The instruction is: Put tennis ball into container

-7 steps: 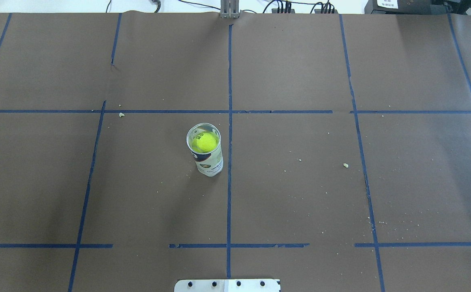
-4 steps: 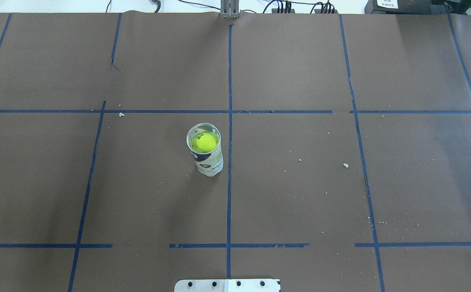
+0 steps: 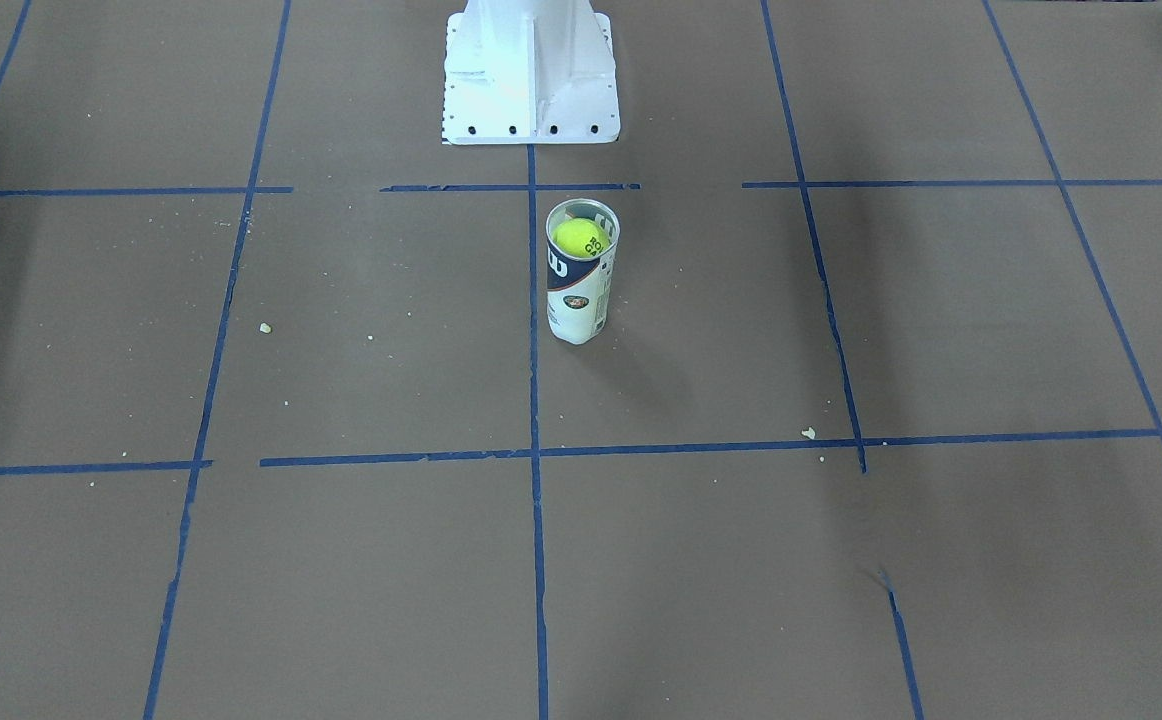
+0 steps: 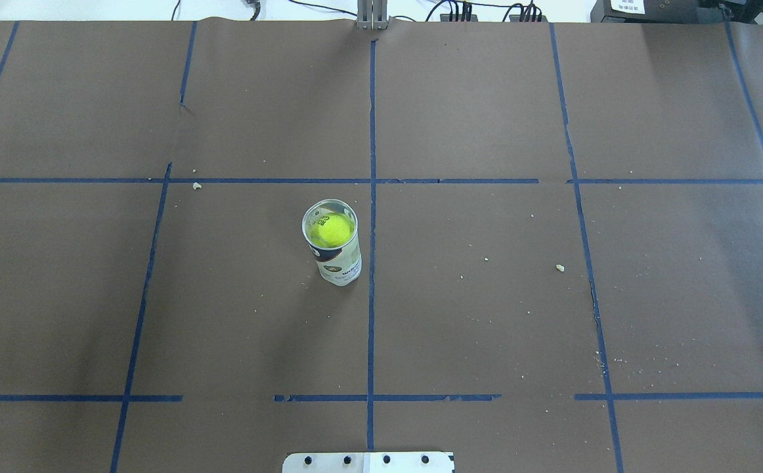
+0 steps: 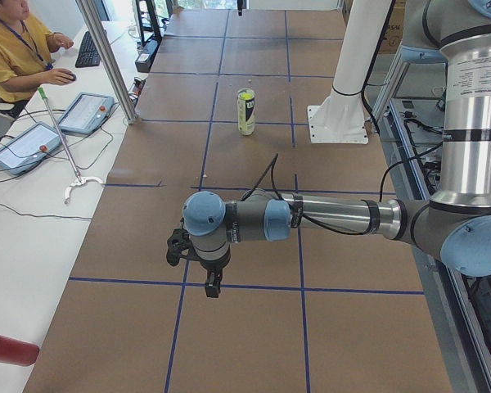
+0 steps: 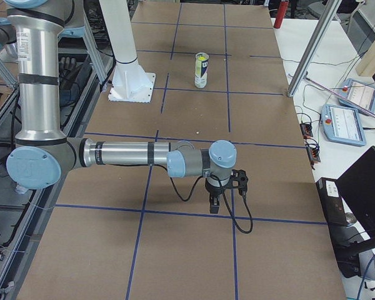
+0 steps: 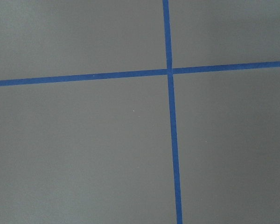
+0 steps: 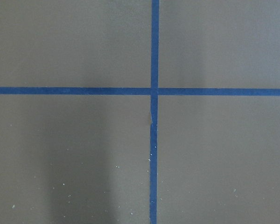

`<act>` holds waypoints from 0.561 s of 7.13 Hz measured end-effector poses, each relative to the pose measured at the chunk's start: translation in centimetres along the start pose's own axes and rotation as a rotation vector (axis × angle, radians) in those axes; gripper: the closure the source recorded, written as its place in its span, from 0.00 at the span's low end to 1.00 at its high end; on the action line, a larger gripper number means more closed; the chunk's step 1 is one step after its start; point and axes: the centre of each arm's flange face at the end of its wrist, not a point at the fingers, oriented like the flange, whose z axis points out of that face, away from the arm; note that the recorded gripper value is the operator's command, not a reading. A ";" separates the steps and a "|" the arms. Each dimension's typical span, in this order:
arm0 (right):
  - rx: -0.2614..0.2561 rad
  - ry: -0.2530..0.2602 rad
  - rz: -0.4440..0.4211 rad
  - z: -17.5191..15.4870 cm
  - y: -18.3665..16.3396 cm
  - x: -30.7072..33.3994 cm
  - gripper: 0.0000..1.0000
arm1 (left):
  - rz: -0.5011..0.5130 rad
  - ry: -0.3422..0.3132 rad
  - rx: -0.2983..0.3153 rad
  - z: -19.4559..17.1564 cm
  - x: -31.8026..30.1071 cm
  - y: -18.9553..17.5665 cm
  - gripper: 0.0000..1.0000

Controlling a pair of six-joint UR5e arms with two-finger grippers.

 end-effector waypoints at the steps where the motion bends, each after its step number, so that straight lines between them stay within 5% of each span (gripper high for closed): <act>1: 0.000 0.000 0.000 0.0 0.0 0.0 0.00 | -0.016 0.001 -0.015 0.1 -0.2 0.2 0.00; 4: 0.000 0.000 0.000 0.0 0.0 0.0 0.00 | -0.035 -0.002 -0.034 0.3 -0.4 0.4 0.00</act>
